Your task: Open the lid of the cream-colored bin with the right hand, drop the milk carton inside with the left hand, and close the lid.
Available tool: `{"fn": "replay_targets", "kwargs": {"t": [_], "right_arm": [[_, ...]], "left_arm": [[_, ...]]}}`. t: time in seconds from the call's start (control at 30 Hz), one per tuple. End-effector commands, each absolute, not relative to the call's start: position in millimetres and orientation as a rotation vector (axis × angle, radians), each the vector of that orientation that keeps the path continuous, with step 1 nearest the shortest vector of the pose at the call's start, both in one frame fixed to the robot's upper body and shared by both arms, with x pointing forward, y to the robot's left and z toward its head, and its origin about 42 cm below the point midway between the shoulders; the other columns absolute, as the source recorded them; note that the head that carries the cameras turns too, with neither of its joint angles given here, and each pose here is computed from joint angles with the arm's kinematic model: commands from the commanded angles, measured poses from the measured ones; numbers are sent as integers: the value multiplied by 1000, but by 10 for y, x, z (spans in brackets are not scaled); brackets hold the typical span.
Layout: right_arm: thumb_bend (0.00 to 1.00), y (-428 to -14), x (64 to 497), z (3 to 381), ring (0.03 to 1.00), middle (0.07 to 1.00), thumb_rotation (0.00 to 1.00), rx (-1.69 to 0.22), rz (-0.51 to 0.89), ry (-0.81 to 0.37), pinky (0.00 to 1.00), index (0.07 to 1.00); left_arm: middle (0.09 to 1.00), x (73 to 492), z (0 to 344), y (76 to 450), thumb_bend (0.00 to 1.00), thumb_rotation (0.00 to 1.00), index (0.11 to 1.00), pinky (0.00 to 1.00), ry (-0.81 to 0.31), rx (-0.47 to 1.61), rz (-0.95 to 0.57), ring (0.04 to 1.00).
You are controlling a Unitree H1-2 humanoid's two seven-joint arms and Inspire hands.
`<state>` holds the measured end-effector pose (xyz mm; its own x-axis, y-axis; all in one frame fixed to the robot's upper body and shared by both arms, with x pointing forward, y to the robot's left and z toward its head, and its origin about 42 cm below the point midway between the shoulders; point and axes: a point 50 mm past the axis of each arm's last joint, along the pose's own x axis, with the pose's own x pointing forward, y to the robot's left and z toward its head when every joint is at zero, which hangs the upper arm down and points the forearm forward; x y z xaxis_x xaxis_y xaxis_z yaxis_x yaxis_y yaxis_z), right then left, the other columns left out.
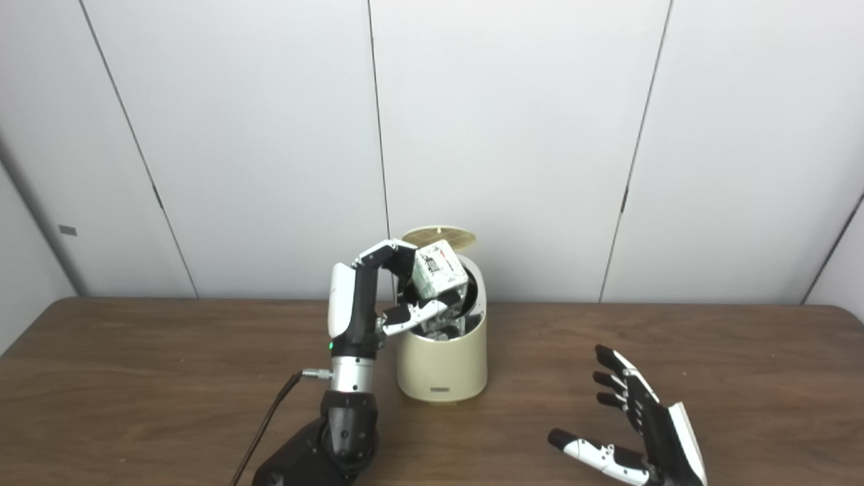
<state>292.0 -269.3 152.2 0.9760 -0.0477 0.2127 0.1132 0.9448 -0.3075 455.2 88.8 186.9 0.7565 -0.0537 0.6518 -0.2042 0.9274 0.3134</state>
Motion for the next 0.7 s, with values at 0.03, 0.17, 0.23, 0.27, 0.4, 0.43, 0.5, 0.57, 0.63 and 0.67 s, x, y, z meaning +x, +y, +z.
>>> {"fn": "replay_targets", "kwargs": {"t": [0.03,0.17,0.23,0.27,0.4,0.43,0.5,0.57,0.63,0.67], "right_arm": [[749,-2666,2996,1696,830,881,297,-313,-80,-300,754,863],[752,-2640,3027,1719,841,883,309,-313,-76,-300,761,867],[746,-2636,3046,1717,844,885,300,-310,-73,-305,760,869],[747,-2636,3056,1712,846,886,302,-309,-72,-306,763,869],[745,-2650,3092,1687,852,887,286,-313,-71,-312,784,873],[743,-2652,3099,1684,850,887,285,-315,-72,-313,785,874],[745,-2649,3120,1687,846,885,286,-318,-77,-316,775,872],[745,-2642,3136,1692,843,884,281,-316,-77,-322,773,871],[746,-2637,3154,1687,842,884,283,-311,-75,-329,770,867],[745,-2634,3165,1684,844,885,280,-306,-72,-333,771,865]], "left_arm": [[710,4577,1907,866,863,179,725,606,-715,411,59,664],[704,4558,1897,890,856,221,730,611,-717,414,52,656],[698,4549,1895,901,853,219,724,611,-716,408,50,651],[697,4542,1899,903,852,218,721,612,-717,403,51,651],[691,4517,1927,911,846,212,712,604,-729,388,52,647],[689,4511,1935,915,841,204,712,601,-734,386,53,644],[687,4503,1948,922,829,182,714,592,-739,383,53,641],[686,4496,1957,933,819,173,715,589,-744,381,52,640],[682,4484,1967,950,805,170,713,577,-748,376,52,631],[678,4476,1973,960,797,166,708,562,-750,370,54,623]]}}
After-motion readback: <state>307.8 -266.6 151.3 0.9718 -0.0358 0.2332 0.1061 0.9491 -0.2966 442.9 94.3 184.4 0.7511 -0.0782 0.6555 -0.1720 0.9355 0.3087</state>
